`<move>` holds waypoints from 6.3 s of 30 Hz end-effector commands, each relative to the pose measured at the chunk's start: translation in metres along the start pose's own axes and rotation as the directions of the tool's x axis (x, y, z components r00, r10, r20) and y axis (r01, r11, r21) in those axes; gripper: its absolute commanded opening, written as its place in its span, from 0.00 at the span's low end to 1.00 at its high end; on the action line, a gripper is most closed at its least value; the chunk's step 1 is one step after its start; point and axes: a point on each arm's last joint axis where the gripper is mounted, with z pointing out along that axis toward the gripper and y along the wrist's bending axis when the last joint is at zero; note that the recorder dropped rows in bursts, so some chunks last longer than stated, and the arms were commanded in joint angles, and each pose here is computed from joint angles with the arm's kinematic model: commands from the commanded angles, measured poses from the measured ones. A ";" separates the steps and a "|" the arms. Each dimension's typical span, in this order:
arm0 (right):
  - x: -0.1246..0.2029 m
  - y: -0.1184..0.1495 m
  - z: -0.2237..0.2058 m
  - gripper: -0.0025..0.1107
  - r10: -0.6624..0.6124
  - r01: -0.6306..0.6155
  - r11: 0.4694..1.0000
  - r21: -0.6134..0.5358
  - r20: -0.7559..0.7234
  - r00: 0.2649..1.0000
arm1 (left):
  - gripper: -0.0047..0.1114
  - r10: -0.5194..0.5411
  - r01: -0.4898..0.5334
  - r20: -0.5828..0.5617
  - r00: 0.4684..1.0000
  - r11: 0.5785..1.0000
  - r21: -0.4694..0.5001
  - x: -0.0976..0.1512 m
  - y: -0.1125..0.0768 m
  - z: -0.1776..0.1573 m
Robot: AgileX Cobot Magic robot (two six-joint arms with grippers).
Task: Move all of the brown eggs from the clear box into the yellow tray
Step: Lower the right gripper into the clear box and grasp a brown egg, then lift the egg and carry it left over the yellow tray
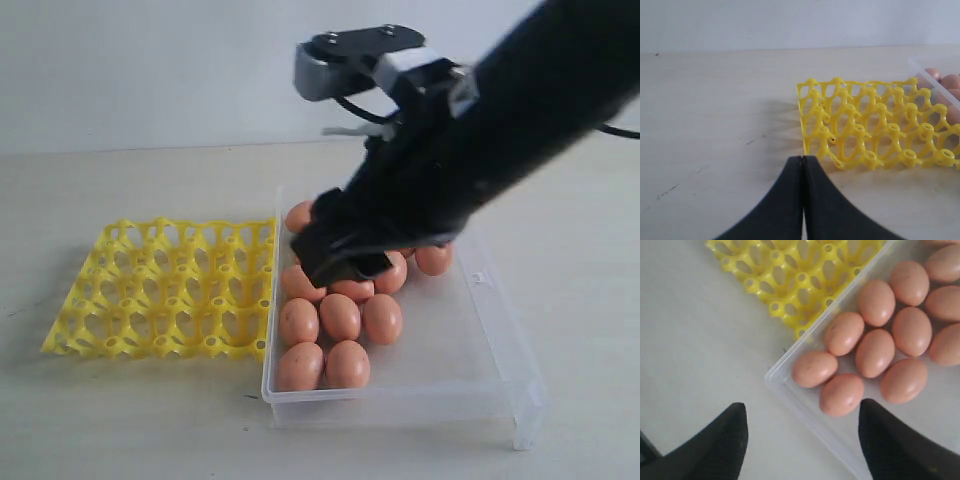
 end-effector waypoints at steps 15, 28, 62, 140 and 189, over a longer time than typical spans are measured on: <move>-0.040 -0.063 0.097 0.52 0.108 -0.040 0.964 0.264 -0.250 0.962 | 0.04 0.001 -0.001 0.019 1.000 1.000 -0.001 -0.002 0.000 -0.001; -0.011 -0.103 0.141 0.52 0.200 -0.154 0.967 0.204 -0.231 0.952 | 0.04 0.001 -0.001 0.019 1.000 1.000 -0.001 -0.002 0.000 -0.001; 0.006 -0.104 0.180 0.54 0.227 -0.190 0.971 0.144 -0.320 0.920 | 0.04 0.001 -0.001 0.019 1.000 1.000 -0.001 -0.002 0.000 -0.001; -0.130 0.026 0.237 0.02 0.001 0.036 0.998 -0.043 0.657 0.753 | 0.04 0.001 -0.001 0.019 1.000 1.000 -0.001 -0.002 0.000 -0.001; -0.147 -0.004 0.294 0.02 -0.020 0.060 0.998 -0.028 0.737 0.675 | 0.04 0.005 -0.005 0.019 1.000 1.000 -0.002 -0.002 0.000 -0.001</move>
